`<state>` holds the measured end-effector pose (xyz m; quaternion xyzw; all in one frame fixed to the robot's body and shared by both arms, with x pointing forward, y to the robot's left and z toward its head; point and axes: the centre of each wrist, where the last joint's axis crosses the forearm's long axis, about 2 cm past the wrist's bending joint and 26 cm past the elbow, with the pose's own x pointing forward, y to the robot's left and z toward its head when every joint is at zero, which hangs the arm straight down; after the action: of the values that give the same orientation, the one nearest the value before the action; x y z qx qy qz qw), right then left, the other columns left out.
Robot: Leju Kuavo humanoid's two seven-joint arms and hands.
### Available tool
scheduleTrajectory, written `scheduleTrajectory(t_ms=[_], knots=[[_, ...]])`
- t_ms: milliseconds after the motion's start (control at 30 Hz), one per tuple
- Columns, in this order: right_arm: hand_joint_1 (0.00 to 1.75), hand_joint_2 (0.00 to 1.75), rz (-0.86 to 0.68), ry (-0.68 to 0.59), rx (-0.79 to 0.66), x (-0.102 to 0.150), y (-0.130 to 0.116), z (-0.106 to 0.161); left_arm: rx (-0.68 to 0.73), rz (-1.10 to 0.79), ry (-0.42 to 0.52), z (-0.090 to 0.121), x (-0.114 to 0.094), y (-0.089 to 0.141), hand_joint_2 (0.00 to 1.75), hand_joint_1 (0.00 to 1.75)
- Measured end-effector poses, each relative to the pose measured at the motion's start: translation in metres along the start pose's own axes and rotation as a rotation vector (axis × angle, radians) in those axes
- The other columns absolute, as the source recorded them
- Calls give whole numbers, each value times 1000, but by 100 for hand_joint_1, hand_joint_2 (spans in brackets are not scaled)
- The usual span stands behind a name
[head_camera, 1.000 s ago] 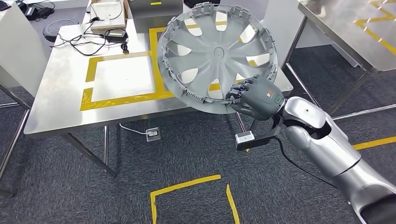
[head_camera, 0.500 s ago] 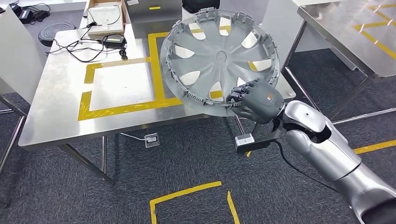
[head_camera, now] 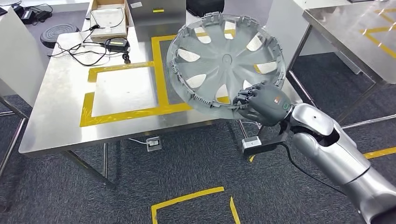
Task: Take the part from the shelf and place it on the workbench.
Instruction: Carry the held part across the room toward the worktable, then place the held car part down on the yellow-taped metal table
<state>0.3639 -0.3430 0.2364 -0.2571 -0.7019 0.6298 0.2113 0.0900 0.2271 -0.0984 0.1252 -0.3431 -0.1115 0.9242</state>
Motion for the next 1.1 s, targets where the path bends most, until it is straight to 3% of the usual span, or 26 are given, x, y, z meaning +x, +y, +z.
scheduleTrajectory(t_ms=[333,667,833,1100], knots=[[175,175,-5,5,16,-2,-2,5,-4,-2,-2,0,-1,1,175,0],[175,175,7,-4,27,-20,-27,-3,-15,-4,-11,-2,3,0,175,0],[175,175,-6,31,38,-31,-27,-4,-17,-4,-8,0,2,-1,175,0],[175,175,28,79,30,-45,-31,-22,12,-17,-5,-1,4,-2,175,0]])
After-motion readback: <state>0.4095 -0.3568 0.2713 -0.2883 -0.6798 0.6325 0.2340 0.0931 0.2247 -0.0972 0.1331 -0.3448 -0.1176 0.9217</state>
